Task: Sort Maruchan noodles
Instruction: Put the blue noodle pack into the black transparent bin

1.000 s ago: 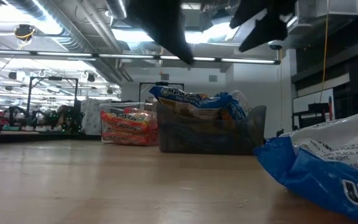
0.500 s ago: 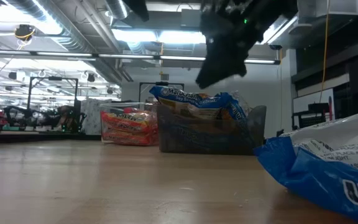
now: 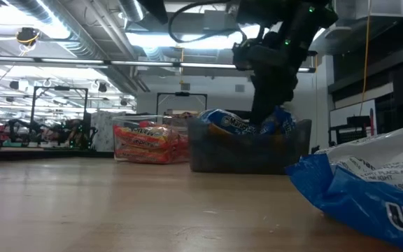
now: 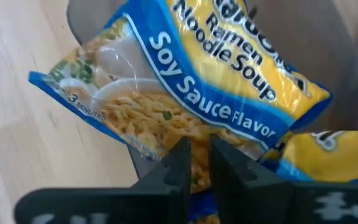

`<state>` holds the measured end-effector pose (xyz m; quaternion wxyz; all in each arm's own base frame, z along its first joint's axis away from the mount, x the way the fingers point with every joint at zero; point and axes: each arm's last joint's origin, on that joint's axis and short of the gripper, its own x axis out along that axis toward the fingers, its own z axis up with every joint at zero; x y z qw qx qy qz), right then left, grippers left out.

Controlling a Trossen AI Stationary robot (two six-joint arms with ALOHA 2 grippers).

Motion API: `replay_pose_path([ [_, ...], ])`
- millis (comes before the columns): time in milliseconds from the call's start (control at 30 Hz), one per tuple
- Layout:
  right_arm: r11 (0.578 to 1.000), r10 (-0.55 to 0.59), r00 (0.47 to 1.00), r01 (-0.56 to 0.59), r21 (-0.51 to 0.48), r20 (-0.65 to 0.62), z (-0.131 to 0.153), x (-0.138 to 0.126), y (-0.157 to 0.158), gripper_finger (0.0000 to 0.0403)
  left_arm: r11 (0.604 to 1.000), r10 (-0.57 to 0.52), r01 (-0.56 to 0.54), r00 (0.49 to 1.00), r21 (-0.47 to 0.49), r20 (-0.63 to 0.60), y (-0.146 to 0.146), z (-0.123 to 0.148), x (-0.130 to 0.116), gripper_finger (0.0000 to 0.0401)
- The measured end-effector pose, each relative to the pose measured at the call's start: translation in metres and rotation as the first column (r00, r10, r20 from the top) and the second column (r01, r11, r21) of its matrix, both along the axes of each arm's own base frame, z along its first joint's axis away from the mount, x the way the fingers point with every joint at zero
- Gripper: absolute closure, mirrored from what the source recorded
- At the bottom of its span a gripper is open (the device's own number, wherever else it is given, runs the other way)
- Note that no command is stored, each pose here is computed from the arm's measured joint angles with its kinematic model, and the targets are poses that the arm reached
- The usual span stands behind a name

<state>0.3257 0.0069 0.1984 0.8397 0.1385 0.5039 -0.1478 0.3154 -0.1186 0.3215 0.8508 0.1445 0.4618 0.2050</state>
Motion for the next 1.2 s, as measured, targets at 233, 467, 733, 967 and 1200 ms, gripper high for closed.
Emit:
replay_pose_path([
  [233,1.0,0.018,0.996,-0.019,0.009,0.089,0.026,0.014,0.002,0.0361,0.999,0.022,-0.023,0.999,0.039,0.025,0.001,0.001,0.0,0.0282],
  [467,0.993,0.118,0.971,-0.109,-0.055,0.206,0.043,0.029,0.016,0.0361,0.998,0.065,-0.065,0.996,0.003,0.053,0.001,0.001,0.0,0.0282],
  [733,0.985,0.158,0.981,-0.149,-0.083,0.115,0.008,0.044,0.01,0.0361,0.997,0.082,-0.081,0.994,-0.016,0.066,-0.003,0.0,-0.002,0.0282],
  [967,0.983,0.074,0.994,-0.059,-0.176,0.083,0.0,0.047,-0.01,0.0361,0.995,0.101,-0.099,0.992,-0.031,0.078,-0.003,0.0,-0.002,0.0282],
  [1200,0.98,0.007,0.997,0.009,-0.196,0.08,0.0,0.046,-0.028,0.0361,0.989,0.143,-0.137,0.984,-0.062,0.105,-0.003,0.0,-0.002,0.0282],
])
